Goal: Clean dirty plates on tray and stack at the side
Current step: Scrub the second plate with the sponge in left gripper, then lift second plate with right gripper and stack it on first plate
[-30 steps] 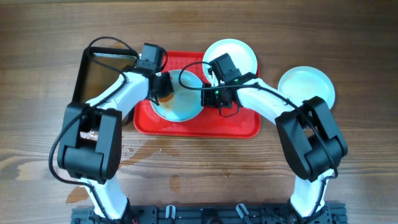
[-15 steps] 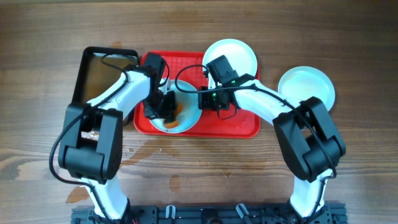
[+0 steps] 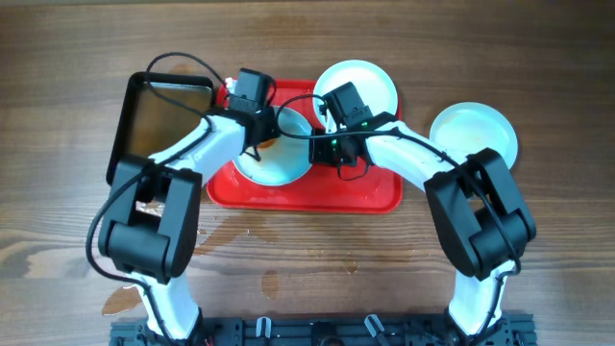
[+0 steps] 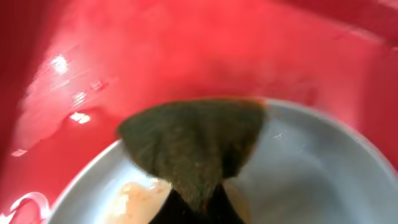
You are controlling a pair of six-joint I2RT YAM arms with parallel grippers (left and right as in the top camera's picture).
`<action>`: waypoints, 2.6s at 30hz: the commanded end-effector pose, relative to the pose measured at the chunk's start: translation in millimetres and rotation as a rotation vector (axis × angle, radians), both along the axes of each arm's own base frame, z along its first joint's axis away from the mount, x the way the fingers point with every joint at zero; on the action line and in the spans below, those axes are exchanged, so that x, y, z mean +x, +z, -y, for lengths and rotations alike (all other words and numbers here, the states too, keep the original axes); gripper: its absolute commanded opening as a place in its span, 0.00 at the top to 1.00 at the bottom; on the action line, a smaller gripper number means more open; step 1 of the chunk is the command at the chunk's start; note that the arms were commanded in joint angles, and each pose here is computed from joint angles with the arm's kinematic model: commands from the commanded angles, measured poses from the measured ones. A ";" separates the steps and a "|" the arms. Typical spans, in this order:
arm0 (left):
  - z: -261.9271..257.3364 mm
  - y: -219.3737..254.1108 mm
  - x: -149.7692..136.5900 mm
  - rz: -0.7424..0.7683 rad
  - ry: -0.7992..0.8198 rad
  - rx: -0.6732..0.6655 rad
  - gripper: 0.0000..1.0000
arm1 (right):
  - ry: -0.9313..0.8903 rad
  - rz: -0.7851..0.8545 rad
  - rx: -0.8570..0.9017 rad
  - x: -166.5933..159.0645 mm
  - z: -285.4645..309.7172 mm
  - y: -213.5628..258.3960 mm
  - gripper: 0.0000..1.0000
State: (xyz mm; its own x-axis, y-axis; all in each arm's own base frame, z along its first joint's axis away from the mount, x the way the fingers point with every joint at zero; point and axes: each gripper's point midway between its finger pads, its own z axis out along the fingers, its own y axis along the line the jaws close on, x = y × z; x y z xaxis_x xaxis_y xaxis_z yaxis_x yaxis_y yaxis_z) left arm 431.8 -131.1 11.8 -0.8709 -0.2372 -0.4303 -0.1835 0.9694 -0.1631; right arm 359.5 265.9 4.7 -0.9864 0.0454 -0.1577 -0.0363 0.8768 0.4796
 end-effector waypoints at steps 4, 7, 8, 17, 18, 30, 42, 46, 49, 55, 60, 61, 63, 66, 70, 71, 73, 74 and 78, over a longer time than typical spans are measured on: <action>21.2 -17.6 -23.1 -0.099 -0.119 -0.052 0.96 | 0.044 -0.010 -0.008 -5.6 -4.1 -7.5 0.96; 46.2 -22.4 -63.9 -0.254 -0.305 -0.176 0.96 | 0.044 -0.009 -0.008 -5.6 -4.1 -7.5 0.96; 51.6 -22.7 -83.9 -0.327 -0.362 -0.220 0.96 | 0.044 -0.009 -0.008 -5.6 -4.1 -7.5 0.96; 35.0 -25.6 -111.8 -0.448 -0.404 -0.211 0.96 | 0.044 -0.007 -0.006 -5.0 -4.5 -7.2 0.96; 10.8 -31.9 -101.6 -0.438 -0.280 -0.105 0.96 | 0.044 -0.008 -0.006 -5.2 -4.4 -7.3 0.96; -75.7 -7.1 -34.4 -0.177 0.203 0.253 0.96 | 0.043 -0.007 -0.006 -5.0 -4.5 -7.2 0.96; -100.4 129.4 -40.2 -0.139 0.259 0.171 0.96 | 0.040 0.003 -0.009 -2.7 -4.2 -7.0 0.95; -139.2 124.8 -45.2 -0.178 0.330 0.182 0.96 | 0.022 0.025 -0.037 2.5 0.0 -8.5 0.82; -166.3 125.5 -43.3 -0.171 0.401 0.172 0.96 | 0.003 0.046 -0.059 6.7 2.5 -10.2 0.75; -194.1 125.4 -43.2 -0.162 0.474 0.163 0.96 | -0.045 -0.011 -0.080 0.0 -1.1 -33.8 0.76; -192.1 115.0 -47.5 -0.187 0.468 0.157 0.96 | -0.021 -0.046 -0.029 -6.7 -8.5 -29.6 0.96; -192.0 111.4 -48.1 -0.197 0.468 0.159 0.96 | -0.011 -0.061 -0.010 -9.1 -10.9 -24.2 0.96; -191.9 104.9 -50.6 -0.213 0.466 0.162 0.96 | -0.019 -0.046 -0.024 -5.1 -7.0 -9.9 0.96; -191.7 98.5 -52.8 -0.221 0.466 0.163 0.96 | -0.009 0.047 -0.081 4.7 3.4 15.6 0.96; -191.7 94.2 -52.4 -0.217 0.466 0.162 0.96 | -0.050 0.205 -0.175 20.8 25.7 58.5 0.96; -191.2 94.2 -52.0 -0.216 0.465 0.159 0.96 | -0.047 0.240 -0.188 23.4 28.6 68.1 0.96; -191.2 94.3 -51.3 -0.213 0.465 0.158 0.96 | -0.072 0.302 -0.238 28.5 38.2 83.4 0.96; -191.0 94.0 -50.7 -0.212 0.465 0.157 0.96 | -0.073 0.349 -0.287 31.6 44.4 91.0 0.96; -188.7 89.1 -49.5 -0.222 0.460 0.145 0.96 | -0.043 0.529 -0.550 37.5 61.7 111.1 0.96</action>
